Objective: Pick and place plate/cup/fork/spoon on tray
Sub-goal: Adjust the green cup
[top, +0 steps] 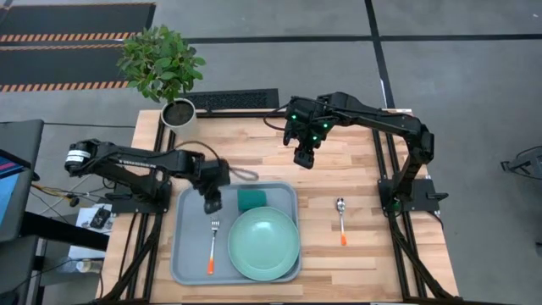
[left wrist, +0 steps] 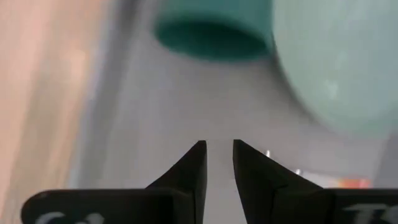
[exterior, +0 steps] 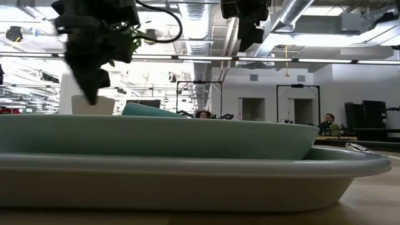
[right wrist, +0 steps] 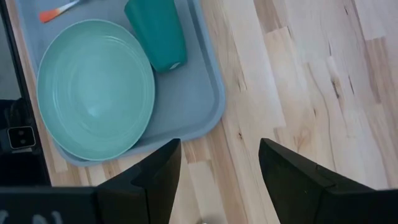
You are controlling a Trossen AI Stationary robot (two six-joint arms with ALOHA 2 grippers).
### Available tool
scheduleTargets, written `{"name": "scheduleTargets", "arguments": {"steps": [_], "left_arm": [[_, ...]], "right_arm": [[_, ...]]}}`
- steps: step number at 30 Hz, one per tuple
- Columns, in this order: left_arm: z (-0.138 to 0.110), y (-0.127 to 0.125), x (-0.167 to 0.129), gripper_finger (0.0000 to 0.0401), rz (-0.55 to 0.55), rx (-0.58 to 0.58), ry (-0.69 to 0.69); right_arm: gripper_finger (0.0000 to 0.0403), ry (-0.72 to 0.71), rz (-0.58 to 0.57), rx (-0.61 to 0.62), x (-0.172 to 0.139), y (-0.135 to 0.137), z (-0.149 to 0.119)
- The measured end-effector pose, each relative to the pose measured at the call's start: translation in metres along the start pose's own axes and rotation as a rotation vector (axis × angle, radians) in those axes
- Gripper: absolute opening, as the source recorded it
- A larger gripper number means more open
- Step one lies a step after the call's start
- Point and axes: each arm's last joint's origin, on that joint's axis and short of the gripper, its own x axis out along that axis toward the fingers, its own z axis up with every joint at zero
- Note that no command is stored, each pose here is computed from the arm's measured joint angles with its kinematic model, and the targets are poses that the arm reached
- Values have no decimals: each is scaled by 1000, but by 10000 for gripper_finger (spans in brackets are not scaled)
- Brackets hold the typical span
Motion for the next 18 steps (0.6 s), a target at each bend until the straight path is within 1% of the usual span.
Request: {"name": "scheduleTargets", "arguments": {"steps": [2, 5, 8, 11, 14, 18], "left_arm": [[6, 5, -9, 62, -13, -68, -101], [17, 8, -26, 62, -34, -132, -286], [24, 7, -35, 62, -14, -210, -423], [23, 5, -33, 62, 38, -282, -448], [18, 2, -22, 65, 60, -372, -448], [8, -3, -2, 84, -18, -515, -472]], "right_arm": [[240, 4, 0, 1, 0, 0, 0], [240, 19, -1, 5, 0, 0, -2], [240, 52, -4, 13, 0, 0, -5], [240, 81, -10, 26, -3, -2, -9], [240, 93, -16, 36, -9, -4, -13], [240, 63, -23, 39, -23, -9, -18]]}}
